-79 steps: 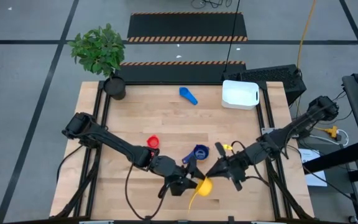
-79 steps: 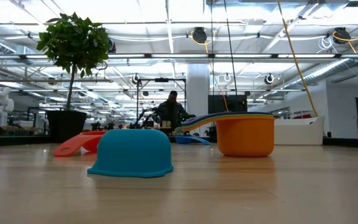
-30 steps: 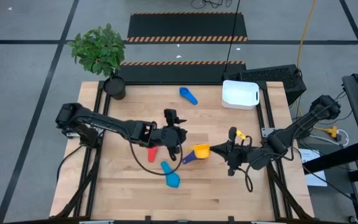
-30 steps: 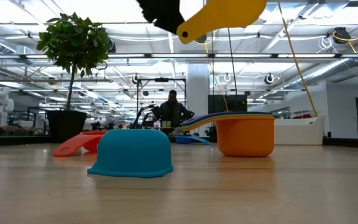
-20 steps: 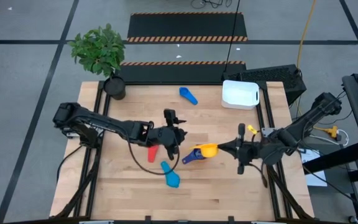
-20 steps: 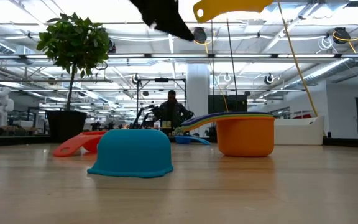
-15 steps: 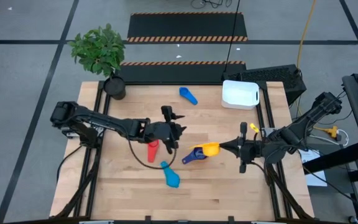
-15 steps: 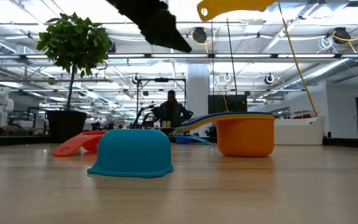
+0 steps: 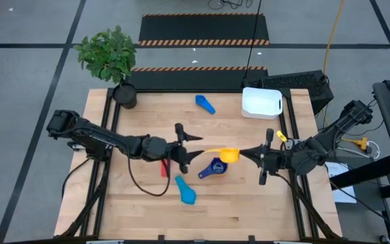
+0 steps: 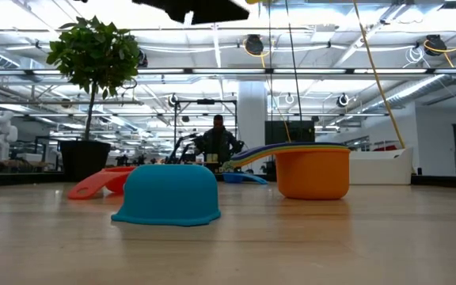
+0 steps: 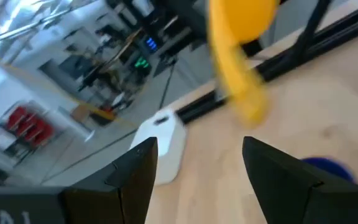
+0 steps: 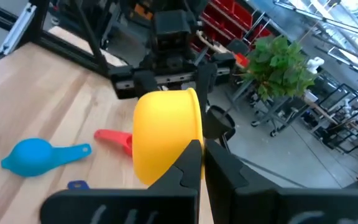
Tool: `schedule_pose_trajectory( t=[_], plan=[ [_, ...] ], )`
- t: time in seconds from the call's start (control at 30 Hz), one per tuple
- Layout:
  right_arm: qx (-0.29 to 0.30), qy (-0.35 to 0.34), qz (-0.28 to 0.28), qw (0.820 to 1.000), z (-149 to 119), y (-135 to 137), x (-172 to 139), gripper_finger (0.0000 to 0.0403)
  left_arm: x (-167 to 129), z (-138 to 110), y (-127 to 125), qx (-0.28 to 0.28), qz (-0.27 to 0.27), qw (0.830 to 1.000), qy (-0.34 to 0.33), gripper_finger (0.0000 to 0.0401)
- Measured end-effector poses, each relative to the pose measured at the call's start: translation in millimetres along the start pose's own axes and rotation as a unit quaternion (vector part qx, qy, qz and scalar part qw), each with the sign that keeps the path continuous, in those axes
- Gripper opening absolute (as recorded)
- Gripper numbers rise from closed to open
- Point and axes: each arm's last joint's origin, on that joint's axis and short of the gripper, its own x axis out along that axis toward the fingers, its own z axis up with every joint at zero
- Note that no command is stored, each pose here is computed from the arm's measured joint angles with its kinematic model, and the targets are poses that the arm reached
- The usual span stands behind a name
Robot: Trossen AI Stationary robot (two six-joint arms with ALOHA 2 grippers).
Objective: Nest measuring cups in basket
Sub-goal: Stack the yellow measuring cup on top of the violet measuring cup
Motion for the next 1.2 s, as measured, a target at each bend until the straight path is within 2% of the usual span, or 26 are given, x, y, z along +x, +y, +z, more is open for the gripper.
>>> schedule_pose_trajectory(
  t=[0.2,0.5,0.77,1.0,1.2],
  plan=[
    [0.019,-0.017,-0.005,1.0,4,-2,0,0.0,-2,8,-3,-0.004,-0.022,0.999,-0.044,0.0239],
    [0.028,-0.029,-0.009,0.999,7,-3,0,0.0,-6,21,-2,-0.031,-0.014,0.994,-0.108,0.0239],
    [0.063,-0.055,-0.016,0.996,14,-5,-2,0.0,-8,29,5,-0.071,0.011,0.986,-0.148,0.0239],
    [0.074,-0.073,-0.086,0.991,14,-1,-6,0.0,-11,33,8,-0.1,0.05,0.981,-0.156,0.0239],
    [0.068,-0.118,-0.1,0.986,12,4,-10,0.0,-11,34,9,-0.098,0.065,0.982,-0.15,0.0239]
  ],
)
